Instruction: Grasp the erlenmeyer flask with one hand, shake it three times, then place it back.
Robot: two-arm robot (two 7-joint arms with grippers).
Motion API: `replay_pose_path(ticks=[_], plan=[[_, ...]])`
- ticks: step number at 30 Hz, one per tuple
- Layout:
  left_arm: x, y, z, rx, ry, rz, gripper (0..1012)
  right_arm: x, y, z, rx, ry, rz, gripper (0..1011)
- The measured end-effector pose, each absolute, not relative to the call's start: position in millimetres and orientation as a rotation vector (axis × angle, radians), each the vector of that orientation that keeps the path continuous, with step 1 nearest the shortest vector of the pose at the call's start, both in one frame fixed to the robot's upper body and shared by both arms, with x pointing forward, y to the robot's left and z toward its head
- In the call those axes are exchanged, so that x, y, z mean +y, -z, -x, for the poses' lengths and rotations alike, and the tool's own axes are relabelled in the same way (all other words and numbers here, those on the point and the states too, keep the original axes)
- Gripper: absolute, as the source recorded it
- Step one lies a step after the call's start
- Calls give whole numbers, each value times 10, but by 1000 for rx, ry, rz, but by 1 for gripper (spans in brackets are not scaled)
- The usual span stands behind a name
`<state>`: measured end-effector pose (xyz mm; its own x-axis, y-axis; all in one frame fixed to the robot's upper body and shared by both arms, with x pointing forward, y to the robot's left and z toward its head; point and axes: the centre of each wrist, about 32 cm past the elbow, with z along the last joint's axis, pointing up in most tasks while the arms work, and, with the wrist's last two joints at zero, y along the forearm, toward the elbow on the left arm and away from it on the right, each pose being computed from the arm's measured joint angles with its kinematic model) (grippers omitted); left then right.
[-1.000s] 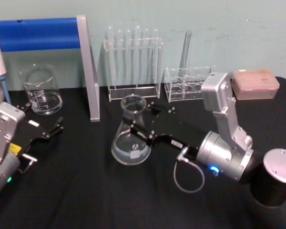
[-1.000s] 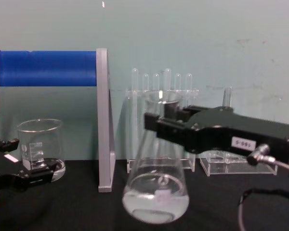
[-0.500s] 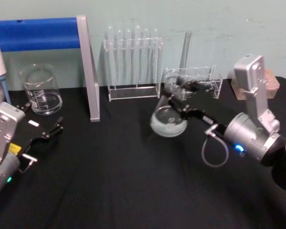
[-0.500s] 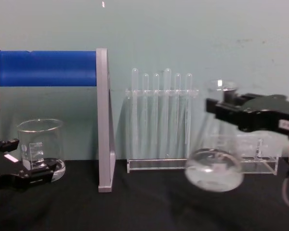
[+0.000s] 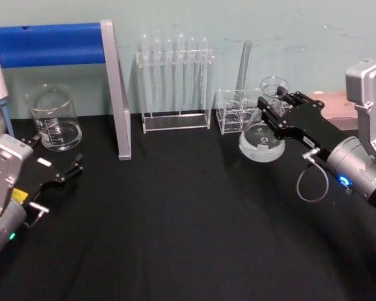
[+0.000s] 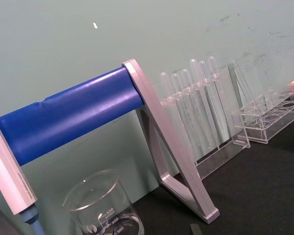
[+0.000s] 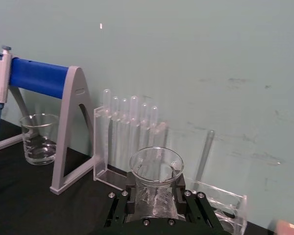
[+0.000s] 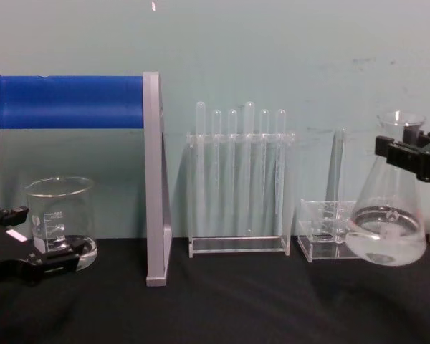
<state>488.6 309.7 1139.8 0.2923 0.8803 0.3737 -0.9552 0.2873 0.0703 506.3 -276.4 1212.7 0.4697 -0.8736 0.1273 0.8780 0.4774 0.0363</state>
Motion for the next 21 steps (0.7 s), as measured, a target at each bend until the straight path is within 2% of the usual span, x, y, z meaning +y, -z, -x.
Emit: replay_pose_path(ticks=[7,21], plan=[[3097,-11398,-4886,-285,-1248,-304,1001,-2738,-12108,-5053,-124,1069,37,447],[3097,-11398,-4886,-285,-1248,-305,1001,-2318,-12110,-4952,-99,874,9,447]])
